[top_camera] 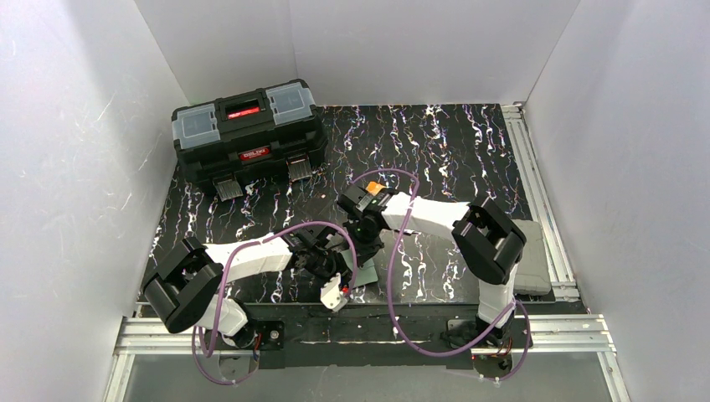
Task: Put the credit cards into the card holder
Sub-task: Close the card holder at the center of the board.
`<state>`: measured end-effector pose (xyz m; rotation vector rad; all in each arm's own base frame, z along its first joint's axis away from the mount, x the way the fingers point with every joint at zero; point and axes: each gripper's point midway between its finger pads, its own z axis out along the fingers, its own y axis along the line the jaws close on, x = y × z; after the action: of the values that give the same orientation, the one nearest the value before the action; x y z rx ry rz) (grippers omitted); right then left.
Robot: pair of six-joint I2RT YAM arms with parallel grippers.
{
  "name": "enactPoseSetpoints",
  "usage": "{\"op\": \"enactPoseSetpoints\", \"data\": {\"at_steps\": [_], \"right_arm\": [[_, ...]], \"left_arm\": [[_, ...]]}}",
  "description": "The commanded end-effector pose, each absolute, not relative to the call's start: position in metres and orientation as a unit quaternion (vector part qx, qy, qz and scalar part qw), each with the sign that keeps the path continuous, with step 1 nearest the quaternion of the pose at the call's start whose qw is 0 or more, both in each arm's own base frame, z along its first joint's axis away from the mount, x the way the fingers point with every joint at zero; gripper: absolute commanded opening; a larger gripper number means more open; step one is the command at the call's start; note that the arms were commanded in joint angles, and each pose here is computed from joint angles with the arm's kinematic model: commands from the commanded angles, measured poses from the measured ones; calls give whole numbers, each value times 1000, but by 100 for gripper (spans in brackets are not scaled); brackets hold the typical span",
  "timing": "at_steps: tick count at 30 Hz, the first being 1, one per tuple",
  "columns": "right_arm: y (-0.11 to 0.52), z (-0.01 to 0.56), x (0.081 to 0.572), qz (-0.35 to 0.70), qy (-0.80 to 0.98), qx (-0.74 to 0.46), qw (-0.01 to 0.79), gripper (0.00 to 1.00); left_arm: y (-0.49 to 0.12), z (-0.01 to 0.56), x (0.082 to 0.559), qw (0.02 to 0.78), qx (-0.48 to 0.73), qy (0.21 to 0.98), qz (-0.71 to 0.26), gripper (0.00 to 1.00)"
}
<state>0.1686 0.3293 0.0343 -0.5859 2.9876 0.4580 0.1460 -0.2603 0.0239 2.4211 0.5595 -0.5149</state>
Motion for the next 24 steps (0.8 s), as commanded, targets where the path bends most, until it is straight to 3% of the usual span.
{"op": "enactPoseSetpoints", "data": {"at_steps": [1, 12, 24], "right_arm": [[305, 12, 157, 114, 976, -186, 6, 1], [296, -23, 142, 217, 965, -148, 20, 1], [261, -51, 132, 185, 968, -165, 26, 1]], "left_arm": [[-252, 19, 129, 280, 908, 218, -221, 27], [-253, 17, 141, 269, 901, 267, -210, 26], [-257, 20, 149, 284, 892, 289, -198, 26]]}}
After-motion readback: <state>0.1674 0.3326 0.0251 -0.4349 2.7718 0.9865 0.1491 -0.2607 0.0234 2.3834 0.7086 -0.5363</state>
